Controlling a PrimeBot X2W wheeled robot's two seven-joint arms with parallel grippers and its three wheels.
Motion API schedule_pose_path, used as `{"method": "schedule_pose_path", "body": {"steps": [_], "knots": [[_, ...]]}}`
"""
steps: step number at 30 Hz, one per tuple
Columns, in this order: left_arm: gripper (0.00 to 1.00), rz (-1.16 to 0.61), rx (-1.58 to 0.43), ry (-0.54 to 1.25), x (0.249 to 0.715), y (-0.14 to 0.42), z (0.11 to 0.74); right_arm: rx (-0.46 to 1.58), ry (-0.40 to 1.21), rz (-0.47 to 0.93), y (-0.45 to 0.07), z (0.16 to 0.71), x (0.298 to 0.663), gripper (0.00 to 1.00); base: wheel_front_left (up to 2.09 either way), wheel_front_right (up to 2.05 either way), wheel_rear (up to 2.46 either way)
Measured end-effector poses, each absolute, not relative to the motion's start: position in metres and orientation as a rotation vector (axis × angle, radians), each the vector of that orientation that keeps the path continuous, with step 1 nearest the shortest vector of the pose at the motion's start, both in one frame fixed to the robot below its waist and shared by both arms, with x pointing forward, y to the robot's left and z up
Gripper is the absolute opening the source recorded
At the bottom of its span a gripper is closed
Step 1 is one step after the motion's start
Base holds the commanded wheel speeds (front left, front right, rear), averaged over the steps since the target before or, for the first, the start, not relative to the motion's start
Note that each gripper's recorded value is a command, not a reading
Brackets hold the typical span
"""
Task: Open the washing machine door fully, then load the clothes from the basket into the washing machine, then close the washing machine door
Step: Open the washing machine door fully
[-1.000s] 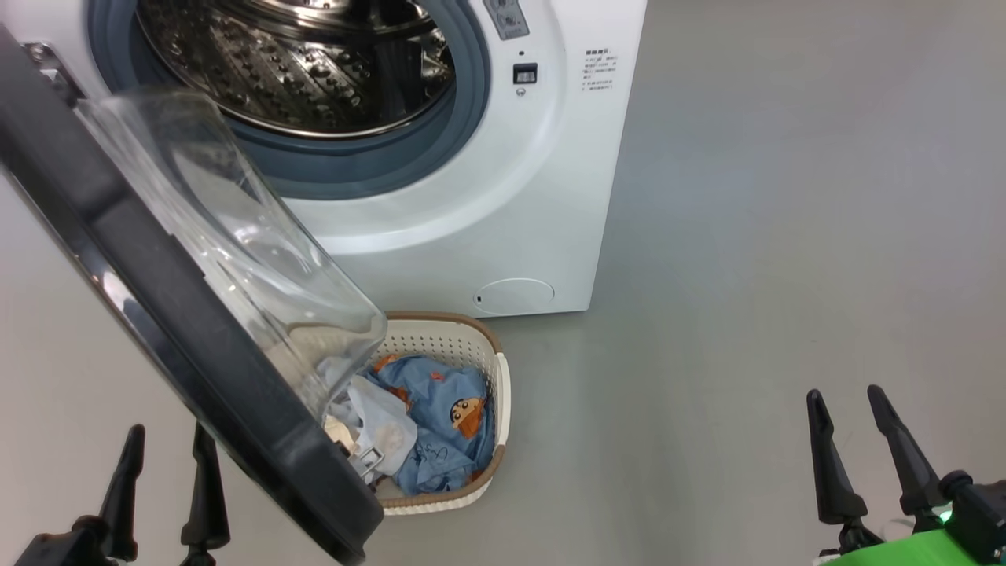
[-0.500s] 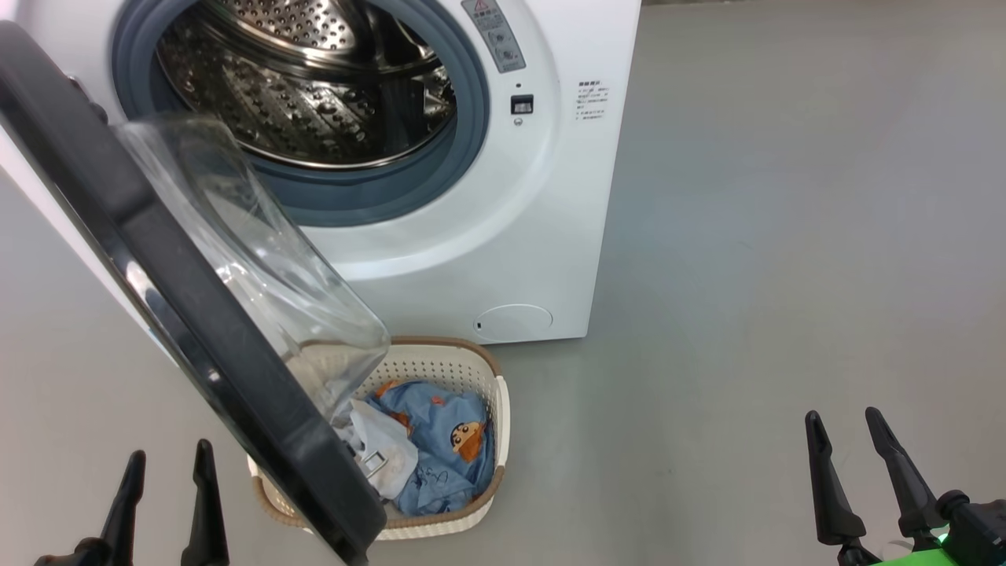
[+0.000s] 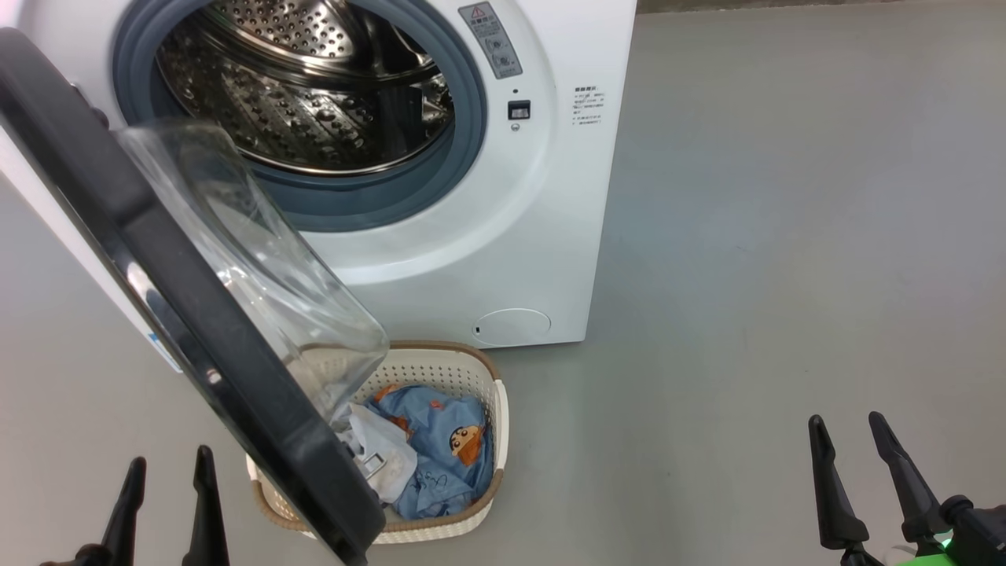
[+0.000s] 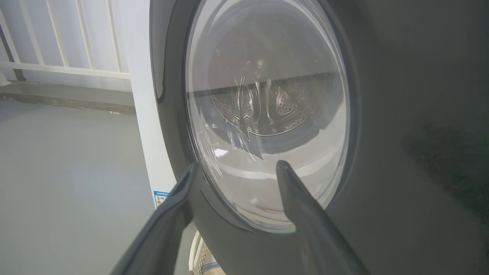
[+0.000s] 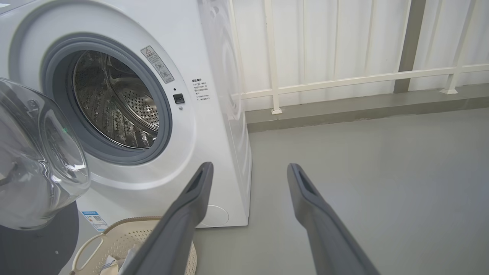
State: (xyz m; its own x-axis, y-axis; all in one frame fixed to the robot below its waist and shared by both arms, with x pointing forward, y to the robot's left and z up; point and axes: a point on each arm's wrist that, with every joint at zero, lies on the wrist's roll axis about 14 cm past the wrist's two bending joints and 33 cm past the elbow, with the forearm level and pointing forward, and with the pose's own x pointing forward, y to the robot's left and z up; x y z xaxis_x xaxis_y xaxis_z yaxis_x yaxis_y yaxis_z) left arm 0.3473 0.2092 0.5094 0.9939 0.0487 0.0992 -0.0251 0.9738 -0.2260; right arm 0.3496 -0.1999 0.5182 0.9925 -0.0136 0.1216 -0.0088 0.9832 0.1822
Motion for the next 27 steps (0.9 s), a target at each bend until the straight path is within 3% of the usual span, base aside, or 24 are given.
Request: {"method": "schedule_pose_path", "body": {"steps": [5, 6, 7, 8, 27], "knots": [[0.97, 0.041, -0.227, -0.097, 0.346, 0.21, 0.507, 0.182, -0.124, -0.001, -0.2, 0.519, 0.35, 1.0, 0.0, 0.0, 0.0], [0.64, 0.041, -0.227, -0.097, 0.346, 0.21, 0.507, 0.181, -0.124, -0.001, -0.2, 0.519, 0.35, 1.0, 0.0, 0.0, 0.0], [0.37, 0.041, -0.227, -0.096, 0.346, 0.21, 0.507, 0.178, -0.123, -0.001, -0.2, 0.519, 0.35, 1.0, 0.0, 0.0, 0.0], [0.02, 0.041, -0.227, -0.095, 0.346, 0.21, 0.506, 0.176, -0.123, -0.001, -0.2, 0.518, 0.35, 1.0, 0.0, 0.0, 0.0], [0.0, 0.092, -0.217, -0.092, 0.343, 0.227, 0.504, 0.178, -0.123, -0.004, -0.2, 0.518, 0.352, 1.0, 0.0, 0.0, 0.0]]}}
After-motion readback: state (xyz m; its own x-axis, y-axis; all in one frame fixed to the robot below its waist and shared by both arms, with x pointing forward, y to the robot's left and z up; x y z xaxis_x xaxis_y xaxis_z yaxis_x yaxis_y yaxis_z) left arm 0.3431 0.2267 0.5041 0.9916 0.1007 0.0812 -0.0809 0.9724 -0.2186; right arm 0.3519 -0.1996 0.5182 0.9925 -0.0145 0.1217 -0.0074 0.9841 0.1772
